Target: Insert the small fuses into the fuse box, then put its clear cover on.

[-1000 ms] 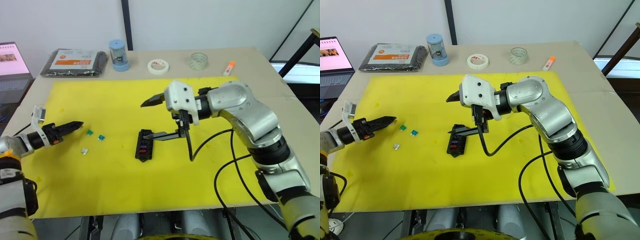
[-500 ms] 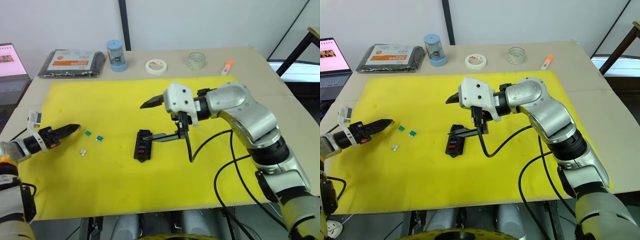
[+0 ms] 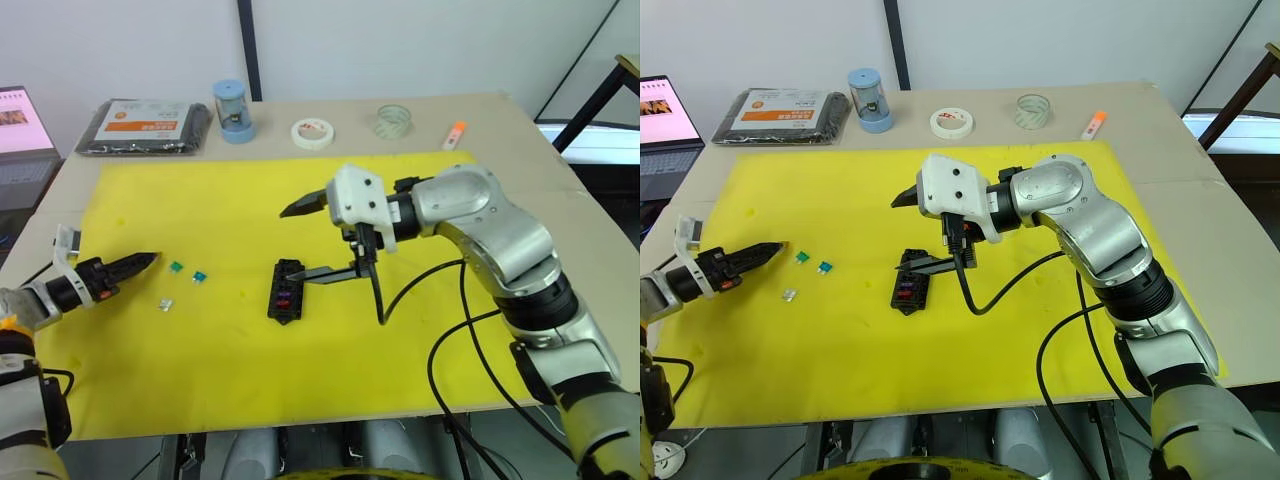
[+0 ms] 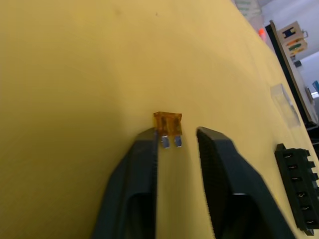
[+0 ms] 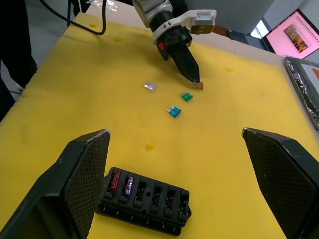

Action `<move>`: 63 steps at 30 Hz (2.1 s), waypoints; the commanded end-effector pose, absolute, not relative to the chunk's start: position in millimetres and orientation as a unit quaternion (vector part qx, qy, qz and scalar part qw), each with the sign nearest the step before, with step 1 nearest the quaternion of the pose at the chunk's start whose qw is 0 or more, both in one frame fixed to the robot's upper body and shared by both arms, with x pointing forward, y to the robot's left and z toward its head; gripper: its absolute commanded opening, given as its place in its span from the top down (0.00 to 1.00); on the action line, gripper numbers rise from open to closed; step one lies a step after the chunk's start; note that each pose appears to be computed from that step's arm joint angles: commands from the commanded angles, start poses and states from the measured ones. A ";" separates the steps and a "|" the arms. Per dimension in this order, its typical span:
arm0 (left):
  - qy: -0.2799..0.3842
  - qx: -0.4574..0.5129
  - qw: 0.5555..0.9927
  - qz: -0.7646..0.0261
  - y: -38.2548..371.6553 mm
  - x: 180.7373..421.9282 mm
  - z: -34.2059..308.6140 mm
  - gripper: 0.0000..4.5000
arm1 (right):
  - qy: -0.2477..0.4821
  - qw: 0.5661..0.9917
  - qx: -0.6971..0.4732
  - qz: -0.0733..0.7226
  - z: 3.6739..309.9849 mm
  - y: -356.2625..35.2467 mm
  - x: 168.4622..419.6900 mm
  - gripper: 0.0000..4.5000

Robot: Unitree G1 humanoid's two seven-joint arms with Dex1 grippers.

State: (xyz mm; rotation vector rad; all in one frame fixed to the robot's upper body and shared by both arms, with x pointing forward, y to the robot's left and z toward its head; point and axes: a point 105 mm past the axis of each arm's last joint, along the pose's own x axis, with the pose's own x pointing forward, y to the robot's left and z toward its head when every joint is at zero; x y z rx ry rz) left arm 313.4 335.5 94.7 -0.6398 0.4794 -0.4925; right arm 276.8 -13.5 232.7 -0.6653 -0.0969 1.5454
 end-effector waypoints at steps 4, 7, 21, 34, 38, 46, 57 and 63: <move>0.243 -0.312 0.890 -0.227 337.9 310.0 88.7 0.78 | -0.066 0.659 -0.303 0.686 239.8 -9.2 271.6 0.00; 0.243 -0.311 0.891 -0.225 337.8 310.9 88.3 0.78 | -0.065 0.659 -0.302 0.686 239.6 -9.3 271.5 0.00; 0.244 -0.301 0.895 -0.222 338.3 313.2 87.6 0.98 | -0.066 0.661 -0.305 0.682 239.4 -10.1 272.2 0.00; 0.186 -0.280 0.902 -0.269 333.0 318.9 114.6 0.99 | -0.065 0.660 -0.306 0.683 238.8 -11.1 271.8 0.00; 0.133 -0.258 0.901 -0.323 319.3 321.6 141.8 0.99 | -0.058 0.664 -0.299 0.683 238.3 -14.7 270.8 0.00; 0.036 -0.165 0.848 -0.502 228.5 308.4 219.0 0.99 | 0.004 0.734 -0.166 0.659 266.9 -34.4 279.5 0.00; -0.032 -0.093 0.754 -0.650 125.3 273.7 260.0 0.99 | 0.151 0.756 -0.014 0.636 295.1 -55.1 277.0 0.00; -0.038 -0.078 0.740 -0.667 112.6 271.2 259.7 1.00 | 0.155 0.754 -0.003 0.639 297.4 -48.8 273.7 0.09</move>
